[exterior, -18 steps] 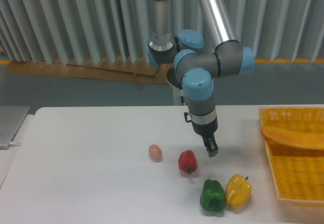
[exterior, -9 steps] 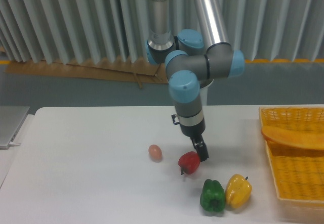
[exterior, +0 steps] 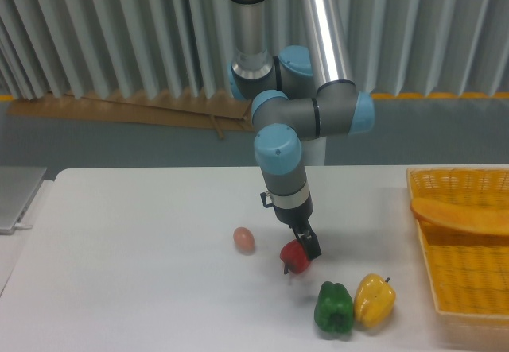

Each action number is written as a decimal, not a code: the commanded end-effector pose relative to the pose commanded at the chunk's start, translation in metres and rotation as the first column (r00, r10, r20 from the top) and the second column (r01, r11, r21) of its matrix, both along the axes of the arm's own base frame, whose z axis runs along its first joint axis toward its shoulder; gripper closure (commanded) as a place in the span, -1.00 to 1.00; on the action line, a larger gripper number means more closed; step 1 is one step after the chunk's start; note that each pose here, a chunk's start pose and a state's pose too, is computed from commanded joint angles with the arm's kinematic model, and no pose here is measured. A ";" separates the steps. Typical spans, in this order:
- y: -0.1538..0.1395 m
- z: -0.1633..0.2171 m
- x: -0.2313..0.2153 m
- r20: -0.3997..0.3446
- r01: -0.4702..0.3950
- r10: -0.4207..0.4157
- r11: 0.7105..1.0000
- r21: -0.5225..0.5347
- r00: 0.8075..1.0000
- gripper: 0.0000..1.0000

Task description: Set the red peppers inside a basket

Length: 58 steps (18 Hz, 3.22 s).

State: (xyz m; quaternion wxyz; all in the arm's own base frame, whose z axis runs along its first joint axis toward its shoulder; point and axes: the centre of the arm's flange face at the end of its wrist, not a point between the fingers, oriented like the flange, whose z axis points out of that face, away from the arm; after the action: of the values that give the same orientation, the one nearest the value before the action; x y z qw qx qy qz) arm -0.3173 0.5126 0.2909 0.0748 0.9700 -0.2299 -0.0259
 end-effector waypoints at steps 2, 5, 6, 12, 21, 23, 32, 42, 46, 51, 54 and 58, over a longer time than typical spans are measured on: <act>-0.004 -0.002 -0.003 0.012 -0.046 0.045 0.999 0.019 0.999 -1.00; -0.003 -0.001 -0.003 0.027 -0.176 0.174 0.983 0.058 0.984 -1.00; -0.001 -0.001 -0.003 0.023 -0.210 0.209 0.976 0.063 0.978 -1.00; 0.004 -0.003 0.002 0.016 -0.207 0.206 0.976 0.067 0.978 -1.00; 0.016 -0.020 0.006 0.000 -0.178 0.178 0.983 0.044 0.984 -1.00; 0.013 -0.023 0.005 -0.023 -0.171 0.171 0.985 0.020 0.985 -0.92; 0.015 -0.024 0.007 -0.033 -0.149 0.149 0.989 0.008 0.988 -0.17; 0.020 -0.022 0.012 -0.036 -0.137 0.137 0.991 0.013 0.990 0.18; 0.017 -0.020 0.009 -0.032 -0.139 0.139 0.990 0.018 0.990 0.18; 0.012 -0.011 0.003 -0.025 -0.108 0.108 0.994 0.030 0.994 0.22; 0.009 -0.007 -0.002 -0.022 -0.117 0.118 0.992 0.041 0.993 0.26; -0.004 0.014 -0.015 -0.022 -0.114 0.116 0.991 0.076 0.993 0.26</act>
State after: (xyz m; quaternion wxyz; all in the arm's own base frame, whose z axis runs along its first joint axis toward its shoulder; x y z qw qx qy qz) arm -0.3327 0.5083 0.3045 0.0430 0.9833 -0.1716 -0.0427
